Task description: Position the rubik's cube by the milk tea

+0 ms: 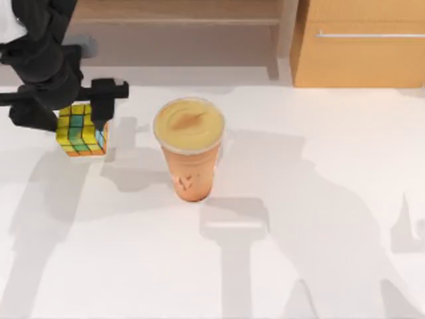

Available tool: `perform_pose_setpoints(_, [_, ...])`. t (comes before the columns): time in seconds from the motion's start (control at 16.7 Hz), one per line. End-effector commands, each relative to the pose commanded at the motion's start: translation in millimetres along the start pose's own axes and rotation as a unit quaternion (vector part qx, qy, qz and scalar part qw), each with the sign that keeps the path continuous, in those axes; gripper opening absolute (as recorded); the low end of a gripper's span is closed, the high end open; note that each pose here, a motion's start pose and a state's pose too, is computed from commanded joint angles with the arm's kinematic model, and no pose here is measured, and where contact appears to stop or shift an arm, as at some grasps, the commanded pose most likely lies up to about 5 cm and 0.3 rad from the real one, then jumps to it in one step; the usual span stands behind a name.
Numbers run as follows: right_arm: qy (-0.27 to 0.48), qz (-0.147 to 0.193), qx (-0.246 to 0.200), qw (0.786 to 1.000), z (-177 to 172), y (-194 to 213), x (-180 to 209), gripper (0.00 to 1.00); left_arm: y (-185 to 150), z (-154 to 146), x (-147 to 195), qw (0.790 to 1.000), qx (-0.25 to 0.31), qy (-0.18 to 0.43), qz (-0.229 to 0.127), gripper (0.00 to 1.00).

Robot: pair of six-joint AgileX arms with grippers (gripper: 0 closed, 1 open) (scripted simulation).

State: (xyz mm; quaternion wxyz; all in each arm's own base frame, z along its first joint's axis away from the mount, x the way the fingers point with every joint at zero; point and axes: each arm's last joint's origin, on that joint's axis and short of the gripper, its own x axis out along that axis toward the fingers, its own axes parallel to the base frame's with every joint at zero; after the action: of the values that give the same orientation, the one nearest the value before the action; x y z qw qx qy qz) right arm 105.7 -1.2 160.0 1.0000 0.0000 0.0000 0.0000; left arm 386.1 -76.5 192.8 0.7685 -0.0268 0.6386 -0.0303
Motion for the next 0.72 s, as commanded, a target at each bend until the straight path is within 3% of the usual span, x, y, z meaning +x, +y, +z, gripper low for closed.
perform_pose_setpoints(0.24, [0.000, 0.000, 0.000, 1.000, 0.0, 0.0, 0.0, 1.00, -7.0, -11.9, 8.2, 0.997, -0.007, 0.075, 0.029, 0.00])
perform_pose_setpoints(0.72, [0.000, 0.000, 0.000, 1.000, 0.0, 0.0, 0.0, 1.00, -16.1, -15.9, 7.6, 0.995, 0.006, 0.091, 0.039, 0.00])
